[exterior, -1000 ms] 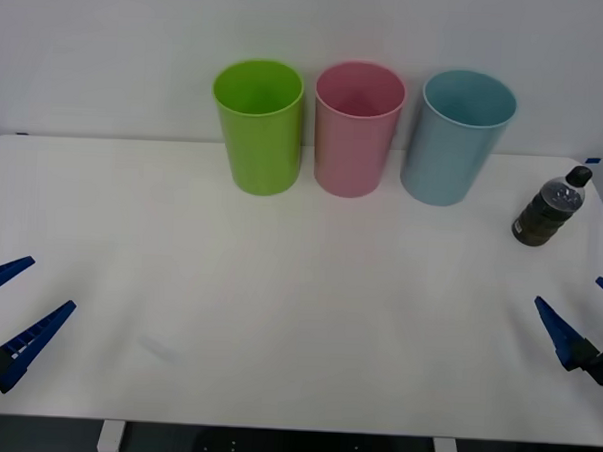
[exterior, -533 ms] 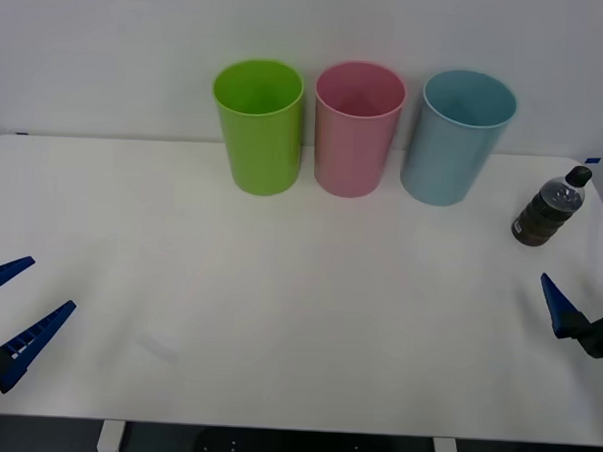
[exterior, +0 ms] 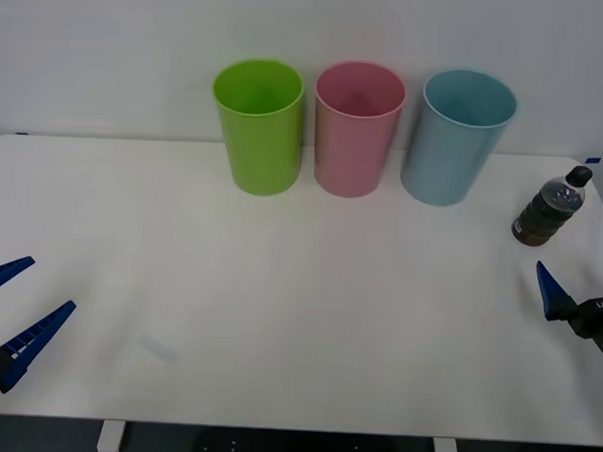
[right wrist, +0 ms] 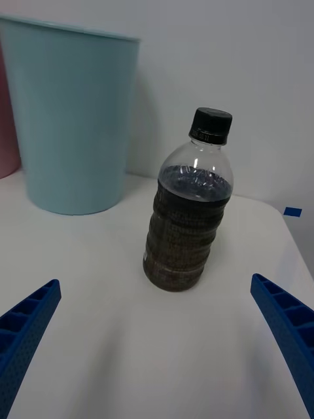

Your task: Grasp the object on the table and drop it into the matching bin: aluminum can to the light blue bin, PET bottle to the pink bin.

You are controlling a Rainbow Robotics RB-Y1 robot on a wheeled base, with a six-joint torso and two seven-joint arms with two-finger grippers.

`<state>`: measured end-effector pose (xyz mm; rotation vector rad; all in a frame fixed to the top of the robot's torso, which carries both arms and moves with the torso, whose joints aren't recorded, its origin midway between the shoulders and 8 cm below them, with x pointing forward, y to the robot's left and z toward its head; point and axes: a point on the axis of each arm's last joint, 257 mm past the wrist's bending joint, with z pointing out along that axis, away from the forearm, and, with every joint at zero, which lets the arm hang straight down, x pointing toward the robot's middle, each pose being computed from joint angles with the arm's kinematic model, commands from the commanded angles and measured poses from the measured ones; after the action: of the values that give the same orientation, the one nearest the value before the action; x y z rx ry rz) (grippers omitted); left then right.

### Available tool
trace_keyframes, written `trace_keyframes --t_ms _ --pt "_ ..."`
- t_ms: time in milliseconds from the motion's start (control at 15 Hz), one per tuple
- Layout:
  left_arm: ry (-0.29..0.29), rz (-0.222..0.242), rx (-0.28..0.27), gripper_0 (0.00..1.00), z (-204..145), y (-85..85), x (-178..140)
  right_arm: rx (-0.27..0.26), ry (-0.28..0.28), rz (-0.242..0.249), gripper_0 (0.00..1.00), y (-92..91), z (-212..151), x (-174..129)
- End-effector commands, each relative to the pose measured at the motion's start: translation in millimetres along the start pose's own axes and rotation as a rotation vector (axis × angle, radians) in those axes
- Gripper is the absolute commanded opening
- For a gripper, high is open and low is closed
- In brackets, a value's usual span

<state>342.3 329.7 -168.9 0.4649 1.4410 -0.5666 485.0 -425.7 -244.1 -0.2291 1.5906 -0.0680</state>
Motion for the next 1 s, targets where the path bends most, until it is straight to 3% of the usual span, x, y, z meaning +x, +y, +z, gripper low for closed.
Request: trace_keyframes --t_ms 67,1000 --pt "0.000 0.000 0.000 1.00 0.0 0.0 0.0 0.012 0.006 0.039 1.00 -3.5 14.0 3.8" --pt "0.000 0.000 0.000 1.00 0.0 0.0 0.0 0.131 0.095 0.133 1.00 -26.0 97.2 19.8"
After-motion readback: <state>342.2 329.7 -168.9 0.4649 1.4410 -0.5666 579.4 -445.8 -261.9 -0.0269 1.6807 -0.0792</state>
